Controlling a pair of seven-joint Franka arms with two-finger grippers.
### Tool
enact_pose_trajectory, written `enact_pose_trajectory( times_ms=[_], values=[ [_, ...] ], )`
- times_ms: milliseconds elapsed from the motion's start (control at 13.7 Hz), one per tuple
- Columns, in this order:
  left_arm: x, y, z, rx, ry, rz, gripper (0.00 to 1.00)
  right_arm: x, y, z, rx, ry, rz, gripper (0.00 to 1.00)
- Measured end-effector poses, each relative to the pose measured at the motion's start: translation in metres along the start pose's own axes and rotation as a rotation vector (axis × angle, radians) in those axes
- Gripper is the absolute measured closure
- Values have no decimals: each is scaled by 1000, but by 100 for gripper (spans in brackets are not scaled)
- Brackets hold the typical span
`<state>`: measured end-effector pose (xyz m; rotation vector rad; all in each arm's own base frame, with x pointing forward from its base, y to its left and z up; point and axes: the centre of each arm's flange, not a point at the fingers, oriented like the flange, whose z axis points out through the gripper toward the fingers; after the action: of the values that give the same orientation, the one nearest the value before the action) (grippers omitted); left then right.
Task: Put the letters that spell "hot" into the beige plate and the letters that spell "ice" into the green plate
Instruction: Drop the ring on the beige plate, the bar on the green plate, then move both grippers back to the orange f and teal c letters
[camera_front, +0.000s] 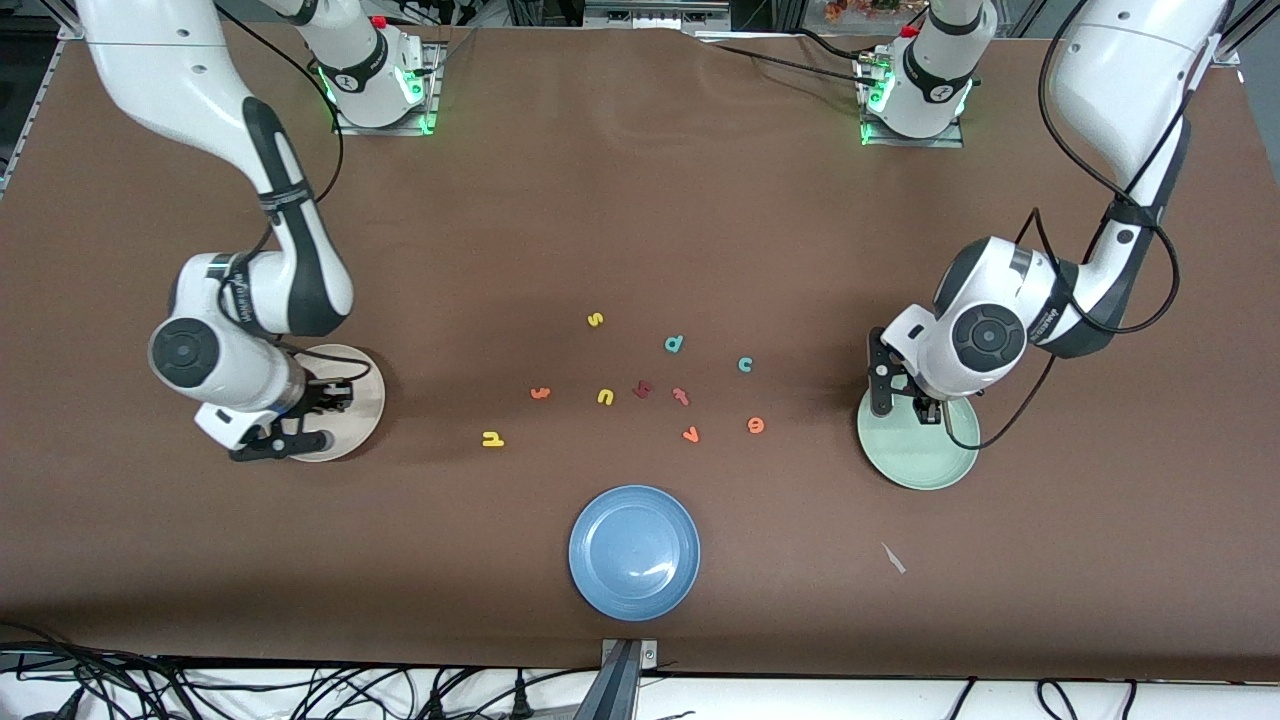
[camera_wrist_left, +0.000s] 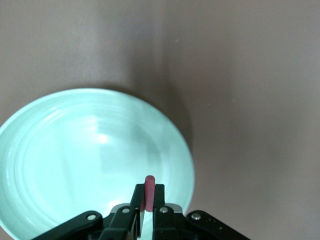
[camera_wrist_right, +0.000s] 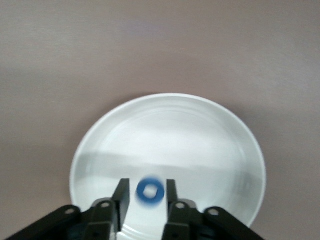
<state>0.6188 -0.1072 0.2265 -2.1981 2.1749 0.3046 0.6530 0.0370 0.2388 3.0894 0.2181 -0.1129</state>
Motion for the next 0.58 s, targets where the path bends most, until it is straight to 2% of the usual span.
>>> enact_pose_trajectory(
  times_ms=[146, 365, 438, 584],
  values=[
    [-12, -5, 14, 3, 20, -7, 93, 1, -13, 0, 77, 5, 50, 37],
    [-19, -9, 34, 3, 45, -14, 93, 2, -71, -2, 106, -2, 140, 4],
    [-18, -10, 39, 2, 50, -13, 93, 1, -90, -2, 106, -6, 168, 0],
    [-15, -9, 41, 4, 55, 1, 88, -1, -124, -4, 107, -11, 220, 0]
  ],
)
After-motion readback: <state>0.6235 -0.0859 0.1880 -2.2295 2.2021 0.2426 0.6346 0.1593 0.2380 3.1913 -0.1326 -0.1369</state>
